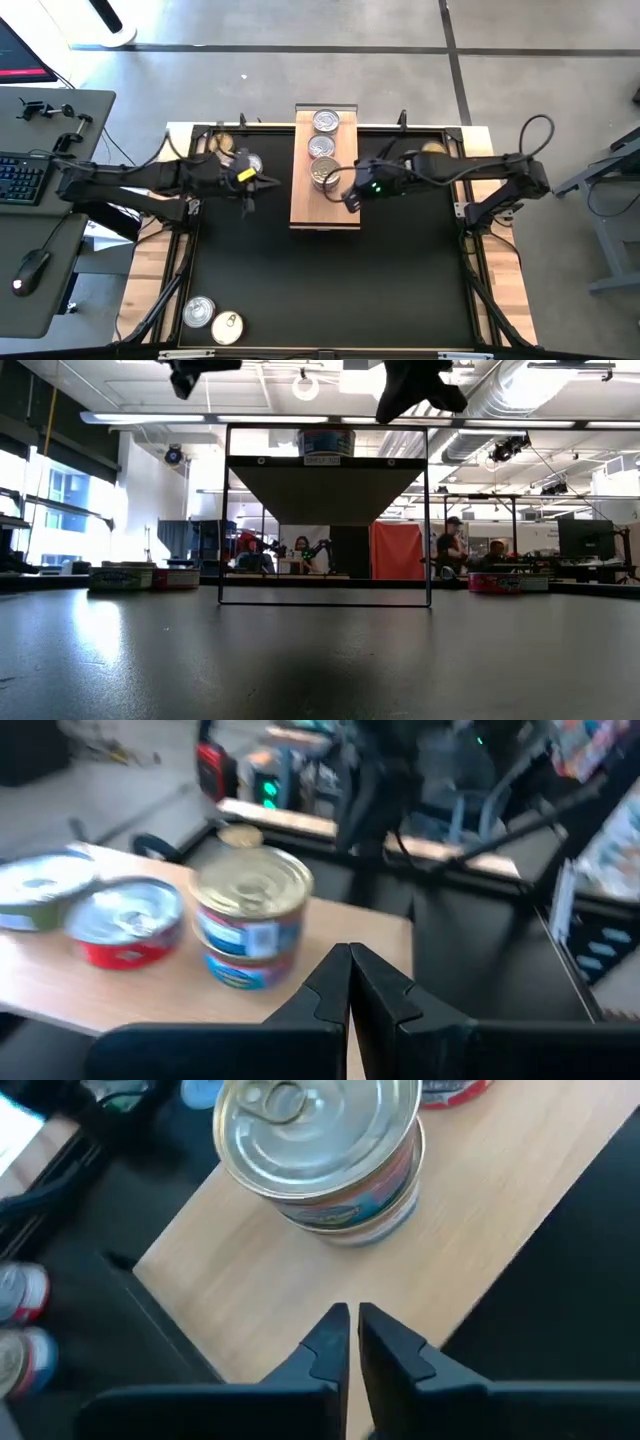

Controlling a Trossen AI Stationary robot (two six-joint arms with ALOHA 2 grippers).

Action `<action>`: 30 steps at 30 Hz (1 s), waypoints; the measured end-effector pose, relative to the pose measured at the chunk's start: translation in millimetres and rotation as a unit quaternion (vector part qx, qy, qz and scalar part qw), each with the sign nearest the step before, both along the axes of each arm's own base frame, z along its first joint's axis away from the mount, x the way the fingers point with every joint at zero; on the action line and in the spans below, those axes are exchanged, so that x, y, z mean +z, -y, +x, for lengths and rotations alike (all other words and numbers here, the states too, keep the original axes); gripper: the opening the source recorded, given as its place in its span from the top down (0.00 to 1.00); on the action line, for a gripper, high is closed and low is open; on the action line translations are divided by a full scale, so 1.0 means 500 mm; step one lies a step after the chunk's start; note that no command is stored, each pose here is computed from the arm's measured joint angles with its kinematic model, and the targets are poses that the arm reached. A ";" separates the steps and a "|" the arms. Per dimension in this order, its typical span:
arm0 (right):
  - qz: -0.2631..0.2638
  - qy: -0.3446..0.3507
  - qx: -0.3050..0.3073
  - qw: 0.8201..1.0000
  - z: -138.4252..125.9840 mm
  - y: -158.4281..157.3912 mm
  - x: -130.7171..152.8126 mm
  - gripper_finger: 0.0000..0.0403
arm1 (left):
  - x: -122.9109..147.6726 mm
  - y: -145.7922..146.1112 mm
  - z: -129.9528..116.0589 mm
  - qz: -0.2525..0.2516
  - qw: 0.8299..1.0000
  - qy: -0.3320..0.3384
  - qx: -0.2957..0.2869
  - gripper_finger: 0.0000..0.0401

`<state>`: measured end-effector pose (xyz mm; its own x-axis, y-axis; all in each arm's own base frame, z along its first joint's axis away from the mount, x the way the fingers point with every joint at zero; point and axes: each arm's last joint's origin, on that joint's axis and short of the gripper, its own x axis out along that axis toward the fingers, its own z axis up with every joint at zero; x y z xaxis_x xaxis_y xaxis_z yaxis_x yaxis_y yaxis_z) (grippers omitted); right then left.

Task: Stack canned seafood by type on shelf
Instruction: Stack the blue pink tuna can on top of the blue pink tuna can on the shelf

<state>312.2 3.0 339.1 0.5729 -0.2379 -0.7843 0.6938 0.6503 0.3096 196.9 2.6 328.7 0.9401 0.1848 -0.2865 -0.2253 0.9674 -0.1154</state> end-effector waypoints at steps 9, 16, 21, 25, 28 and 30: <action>-0.010 0.014 -0.024 1.000 0.066 -0.041 -0.056 0.99 | 0.030 -0.008 -0.052 0.036 0.997 0.034 0.059 1.00; -0.009 0.016 -0.048 0.999 0.093 -0.029 -0.084 1.00 | 0.020 -0.010 -0.064 0.048 0.996 -0.001 0.068 1.00; -0.004 0.011 -0.053 0.999 0.107 -0.015 -0.100 1.00 | 0.018 -0.010 -0.068 0.063 0.996 -0.013 0.064 1.00; -0.008 0.010 -0.063 0.998 0.110 0.002 -0.103 1.00 | 0.023 -0.011 -0.076 0.083 0.995 -0.010 0.060 1.00; -0.023 0.012 -0.069 0.997 0.112 0.015 -0.103 1.00 | 0.027 -0.012 -0.083 0.084 0.995 -0.004 0.061 1.00; -0.026 0.022 -0.071 0.997 0.115 0.027 -0.100 1.00 | 0.028 -0.012 -0.086 0.086 0.994 -0.002 0.062 1.00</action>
<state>369.9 -10.3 289.1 0.5638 -0.3593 -0.7437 0.7669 0.5620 0.3099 153.7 8.7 342.7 0.9059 0.3462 -0.2439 -0.3449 0.9373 0.0495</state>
